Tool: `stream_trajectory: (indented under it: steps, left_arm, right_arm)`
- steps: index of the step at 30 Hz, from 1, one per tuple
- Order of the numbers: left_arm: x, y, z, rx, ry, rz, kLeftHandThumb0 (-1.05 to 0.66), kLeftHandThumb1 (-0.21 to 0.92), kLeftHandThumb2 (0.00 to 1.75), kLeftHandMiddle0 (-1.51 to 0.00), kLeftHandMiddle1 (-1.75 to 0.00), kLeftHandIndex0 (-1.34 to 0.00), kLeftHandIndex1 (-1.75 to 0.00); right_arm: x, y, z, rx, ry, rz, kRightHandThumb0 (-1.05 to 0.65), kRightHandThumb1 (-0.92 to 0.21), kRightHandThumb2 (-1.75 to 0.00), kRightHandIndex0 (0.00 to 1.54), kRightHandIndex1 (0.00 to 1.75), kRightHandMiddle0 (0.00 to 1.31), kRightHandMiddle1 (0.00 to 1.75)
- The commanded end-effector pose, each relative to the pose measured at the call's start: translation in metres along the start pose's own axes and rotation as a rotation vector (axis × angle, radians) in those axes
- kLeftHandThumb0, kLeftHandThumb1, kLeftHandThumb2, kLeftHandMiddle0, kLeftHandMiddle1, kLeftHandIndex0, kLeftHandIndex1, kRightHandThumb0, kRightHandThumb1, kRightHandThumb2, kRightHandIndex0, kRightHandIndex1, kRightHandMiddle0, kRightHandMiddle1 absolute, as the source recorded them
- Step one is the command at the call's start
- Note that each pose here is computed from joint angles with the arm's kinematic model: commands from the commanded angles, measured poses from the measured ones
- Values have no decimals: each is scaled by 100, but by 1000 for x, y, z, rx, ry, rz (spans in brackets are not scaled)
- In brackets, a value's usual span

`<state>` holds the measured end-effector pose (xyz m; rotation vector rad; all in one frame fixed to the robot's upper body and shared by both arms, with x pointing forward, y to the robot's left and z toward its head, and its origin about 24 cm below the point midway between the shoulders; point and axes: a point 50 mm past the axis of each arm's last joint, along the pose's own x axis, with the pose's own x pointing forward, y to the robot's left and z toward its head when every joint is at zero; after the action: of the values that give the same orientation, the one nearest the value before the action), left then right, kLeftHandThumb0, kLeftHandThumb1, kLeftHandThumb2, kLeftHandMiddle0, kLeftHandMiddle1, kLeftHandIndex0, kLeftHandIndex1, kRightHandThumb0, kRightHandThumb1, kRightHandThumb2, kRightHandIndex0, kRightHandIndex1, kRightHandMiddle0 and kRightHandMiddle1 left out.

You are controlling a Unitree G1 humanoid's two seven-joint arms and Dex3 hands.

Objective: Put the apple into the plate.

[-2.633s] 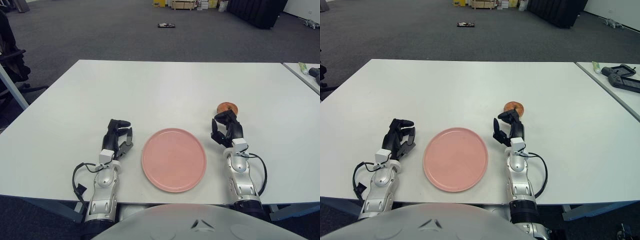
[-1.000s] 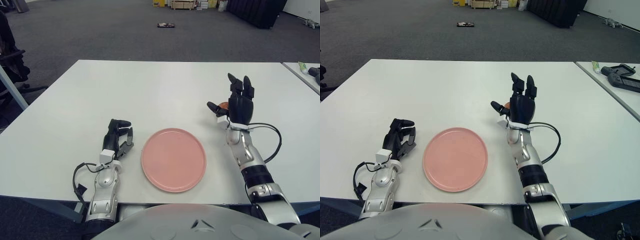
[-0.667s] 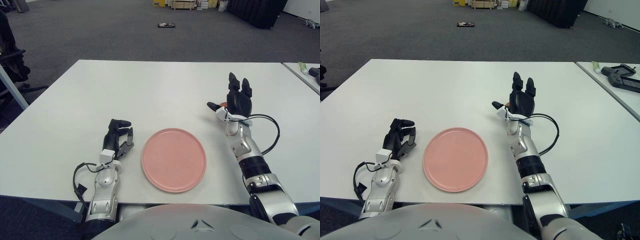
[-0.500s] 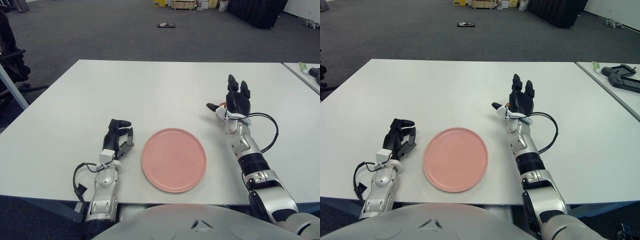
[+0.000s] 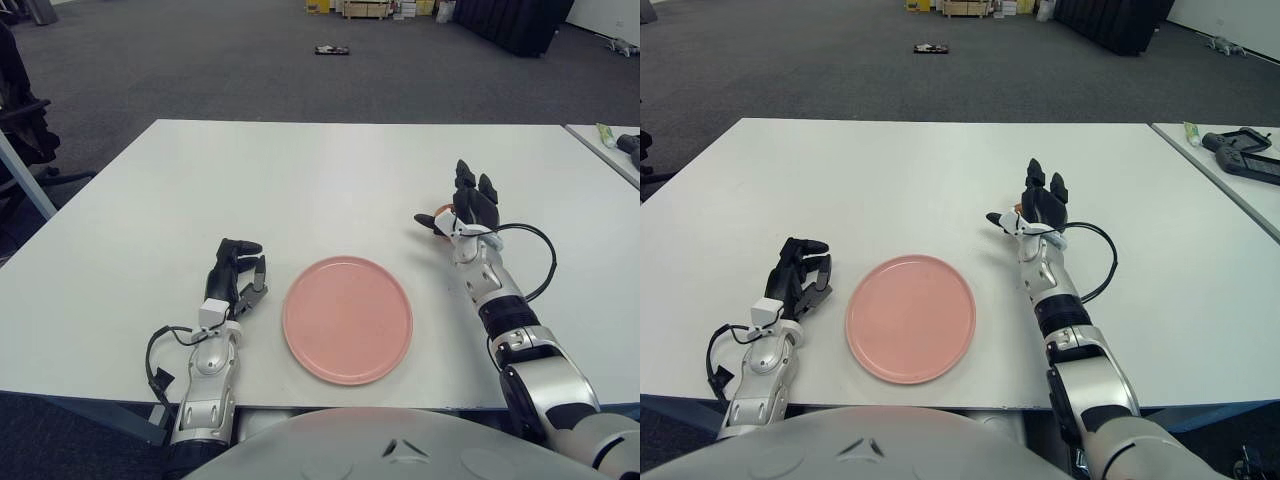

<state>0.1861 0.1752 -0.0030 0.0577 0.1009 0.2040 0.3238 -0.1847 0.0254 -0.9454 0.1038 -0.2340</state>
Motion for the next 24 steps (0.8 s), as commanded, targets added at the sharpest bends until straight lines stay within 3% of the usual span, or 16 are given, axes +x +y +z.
stream_trajectory:
  steps: [1,24]
  left_arm:
    - [-2,1,-3,7,22,-2,-37,79,71,-51,-147,-27,-175]
    - [-2,3,-5,17,29,1,-37,78,72,-51,-147,-27,-175]
  right_arm:
    - [5,-1,0,-1,19,19,-93,-60,-37,0,0,0,0]
    - [-13,3,-25,-48,202,102,-98,-63,-37,0,0,0,0]
